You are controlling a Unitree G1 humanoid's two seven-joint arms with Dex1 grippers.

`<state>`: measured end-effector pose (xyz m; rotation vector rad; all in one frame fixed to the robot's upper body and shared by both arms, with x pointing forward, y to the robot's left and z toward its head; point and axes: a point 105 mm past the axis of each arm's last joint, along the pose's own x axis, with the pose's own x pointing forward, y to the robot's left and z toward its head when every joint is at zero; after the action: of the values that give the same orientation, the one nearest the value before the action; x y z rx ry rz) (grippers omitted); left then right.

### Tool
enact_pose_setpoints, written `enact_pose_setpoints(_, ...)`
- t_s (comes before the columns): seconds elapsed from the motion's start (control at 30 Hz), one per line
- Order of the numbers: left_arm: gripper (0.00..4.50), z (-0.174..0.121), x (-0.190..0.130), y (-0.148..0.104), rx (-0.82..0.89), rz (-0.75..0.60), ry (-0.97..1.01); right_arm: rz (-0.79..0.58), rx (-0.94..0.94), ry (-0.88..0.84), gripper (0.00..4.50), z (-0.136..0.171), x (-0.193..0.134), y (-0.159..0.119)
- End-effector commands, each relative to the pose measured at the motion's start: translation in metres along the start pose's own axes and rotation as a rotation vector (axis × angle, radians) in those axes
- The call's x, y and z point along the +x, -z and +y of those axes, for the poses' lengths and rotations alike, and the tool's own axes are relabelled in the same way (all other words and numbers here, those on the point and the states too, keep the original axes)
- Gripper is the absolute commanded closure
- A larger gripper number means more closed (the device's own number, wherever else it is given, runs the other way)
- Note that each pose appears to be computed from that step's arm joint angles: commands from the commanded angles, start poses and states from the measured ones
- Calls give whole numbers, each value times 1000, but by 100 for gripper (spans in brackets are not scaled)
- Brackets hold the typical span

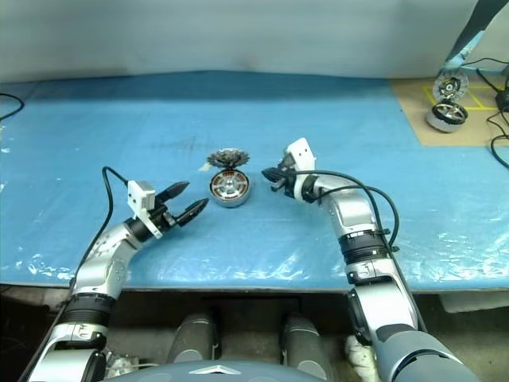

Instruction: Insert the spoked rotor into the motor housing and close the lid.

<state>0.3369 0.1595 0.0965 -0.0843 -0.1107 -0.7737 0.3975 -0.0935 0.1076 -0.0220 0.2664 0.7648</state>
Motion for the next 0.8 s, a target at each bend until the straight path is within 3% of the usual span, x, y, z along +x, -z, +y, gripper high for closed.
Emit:
enact_pose_setpoints(0.03,0,1,9,-19,37,-43,15,-105,7,141,446,-22,4,-32)
enact_pose_setpoints(0.23,0,1,8,-15,40,-29,26,-217,11,151,446,-20,22,-74)
enact_pose_setpoints(0.43,0,1,0,-6,24,-9,28,-267,-42,-90,446,30,44,-106)
enact_pose_setpoints(0.6,0,-2,-6,-3,15,5,34,-245,-103,-271,446,61,46,-106)
enact_pose_setpoints(0.8,0,-6,-13,-2,7,20,40,-176,-215,-329,446,75,48,-90)
